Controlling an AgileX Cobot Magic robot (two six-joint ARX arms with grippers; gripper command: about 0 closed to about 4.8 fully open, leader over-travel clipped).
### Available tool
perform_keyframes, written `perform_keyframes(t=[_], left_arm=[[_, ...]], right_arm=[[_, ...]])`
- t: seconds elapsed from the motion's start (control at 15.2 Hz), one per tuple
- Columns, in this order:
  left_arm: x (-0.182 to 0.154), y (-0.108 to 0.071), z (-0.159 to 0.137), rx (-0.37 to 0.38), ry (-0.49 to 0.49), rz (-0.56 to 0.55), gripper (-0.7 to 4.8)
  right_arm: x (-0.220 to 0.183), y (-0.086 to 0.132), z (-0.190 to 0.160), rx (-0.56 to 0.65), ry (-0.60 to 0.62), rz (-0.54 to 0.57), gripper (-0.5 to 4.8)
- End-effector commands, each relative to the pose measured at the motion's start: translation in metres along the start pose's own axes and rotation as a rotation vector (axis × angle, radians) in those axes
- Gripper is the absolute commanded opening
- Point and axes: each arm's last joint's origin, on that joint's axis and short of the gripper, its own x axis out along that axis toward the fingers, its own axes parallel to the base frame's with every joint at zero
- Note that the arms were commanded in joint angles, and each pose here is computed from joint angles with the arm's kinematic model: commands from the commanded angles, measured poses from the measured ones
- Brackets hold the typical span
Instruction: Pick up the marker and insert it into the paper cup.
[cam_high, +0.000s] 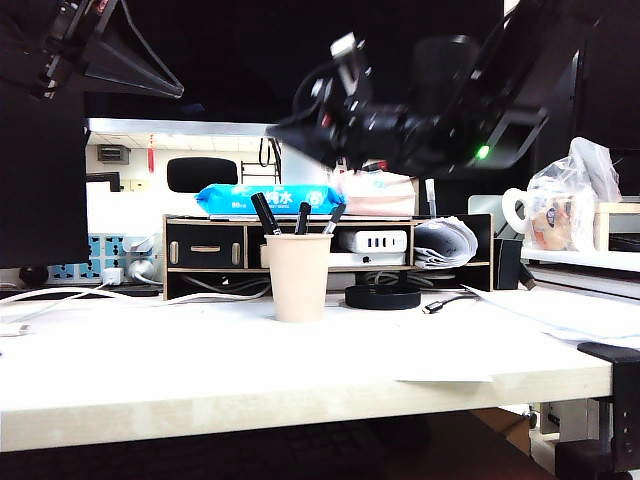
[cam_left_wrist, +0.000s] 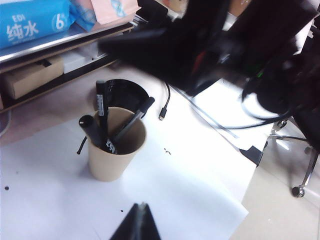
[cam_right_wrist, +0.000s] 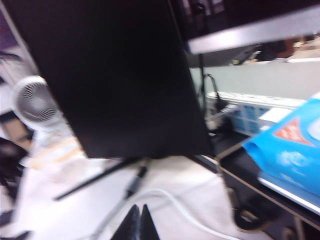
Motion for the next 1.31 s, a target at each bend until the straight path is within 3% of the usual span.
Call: perform_keyframes(t=[0.07,0.33,0.59,0.72,1.12,1.31], left_arm=[[-0.007,-0.006,0.007,0.008,-0.037,0.004,-0.05],[-0.034,-0.024,0.019,0.066,-0.130,0.092,-0.05],[-0.045,-0.032,0.011,0.029,-0.066,0.101,-0.05],[-0.056,-0.041,0.014,0.059,-0.101,0.097,-0.05],[-0.121,-0.089,0.004,0.114,-0.191,0.137,-0.05],[-0.155,-0.111,-0.024,0.128,-0.311,0.213,-0.05]], right_arm=[[-0.006,0.013,0.029,-0.011,-0.006,0.071,-0.03],[-0.020,0.041,0.070,0.035,0.082,0.021,-0.03],[-0.049,0.097,0.090,-0.057,0.403,-0.276,-0.04],[-0.069,0.128,0.103,-0.068,0.516,-0.375,-0.03],[-0.125,0.222,0.144,-0.096,0.567,-0.479,-0.03],[-0.157,0.264,0.144,-0.144,0.459,-0.544,-0.03]])
